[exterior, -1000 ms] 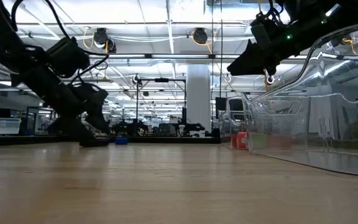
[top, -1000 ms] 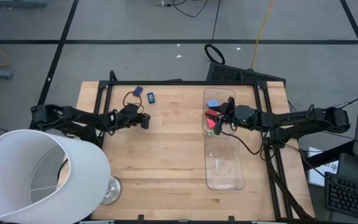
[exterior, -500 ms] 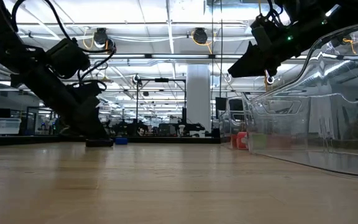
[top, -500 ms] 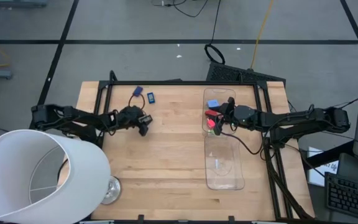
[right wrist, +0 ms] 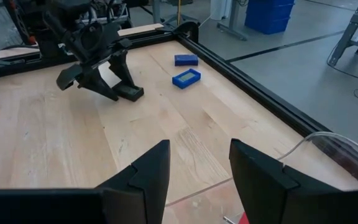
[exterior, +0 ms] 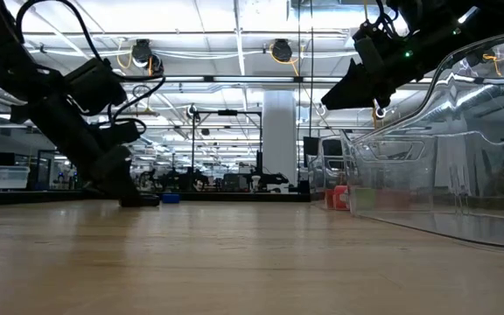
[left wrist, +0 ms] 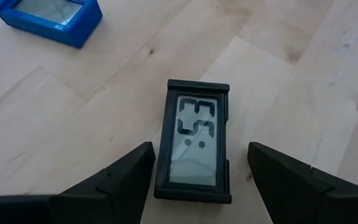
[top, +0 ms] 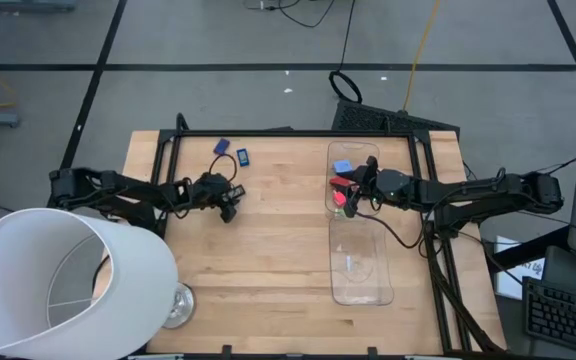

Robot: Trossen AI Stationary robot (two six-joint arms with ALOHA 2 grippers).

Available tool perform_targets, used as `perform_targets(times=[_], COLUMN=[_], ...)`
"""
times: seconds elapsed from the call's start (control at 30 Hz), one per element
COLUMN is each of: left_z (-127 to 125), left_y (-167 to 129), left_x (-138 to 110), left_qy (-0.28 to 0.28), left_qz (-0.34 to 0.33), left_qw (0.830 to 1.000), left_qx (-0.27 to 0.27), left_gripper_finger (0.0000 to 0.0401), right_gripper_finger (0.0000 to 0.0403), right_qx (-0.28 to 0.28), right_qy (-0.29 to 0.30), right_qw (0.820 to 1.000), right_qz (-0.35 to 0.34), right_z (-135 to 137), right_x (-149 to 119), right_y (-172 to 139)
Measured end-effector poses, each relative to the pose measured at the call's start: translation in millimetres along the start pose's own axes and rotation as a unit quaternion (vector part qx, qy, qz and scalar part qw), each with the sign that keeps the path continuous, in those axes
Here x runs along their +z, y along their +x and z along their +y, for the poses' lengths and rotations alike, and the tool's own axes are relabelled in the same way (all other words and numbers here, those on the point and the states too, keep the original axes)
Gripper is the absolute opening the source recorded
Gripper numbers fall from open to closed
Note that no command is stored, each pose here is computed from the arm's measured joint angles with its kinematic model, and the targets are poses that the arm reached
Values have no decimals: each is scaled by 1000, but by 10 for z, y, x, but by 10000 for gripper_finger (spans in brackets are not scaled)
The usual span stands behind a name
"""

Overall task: Pick & Place Office items
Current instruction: Put the black digital clock into the bottom transparent bin

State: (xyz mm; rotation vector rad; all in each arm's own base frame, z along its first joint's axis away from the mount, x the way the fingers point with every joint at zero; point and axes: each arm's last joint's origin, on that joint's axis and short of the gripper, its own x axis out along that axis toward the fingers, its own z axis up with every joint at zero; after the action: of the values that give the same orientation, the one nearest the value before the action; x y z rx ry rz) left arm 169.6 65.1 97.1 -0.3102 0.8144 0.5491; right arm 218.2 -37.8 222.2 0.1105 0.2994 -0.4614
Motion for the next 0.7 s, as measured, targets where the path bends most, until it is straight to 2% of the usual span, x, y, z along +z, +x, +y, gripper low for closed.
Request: perform_targets(times=[0.3,0.53,0.7], left_z=[-66,-93,-97], left_y=[-16,-21,-20], left_x=[-63,-76,-78], left_qy=[51,63,60], left_qz=[14,13,14], left_qw=[998,997,998], left_qx=[29,31,27], left_gripper_finger=[268,267,228], right_gripper_finger=[155,155,155], right_qx=[1,1,1], right_qy=[0,0,2], right_qw=[1000,1000,1000], right_qz=[0,0,0], right_z=[1,2,2], right_x=[0,0,1], right_y=[0,0,0])
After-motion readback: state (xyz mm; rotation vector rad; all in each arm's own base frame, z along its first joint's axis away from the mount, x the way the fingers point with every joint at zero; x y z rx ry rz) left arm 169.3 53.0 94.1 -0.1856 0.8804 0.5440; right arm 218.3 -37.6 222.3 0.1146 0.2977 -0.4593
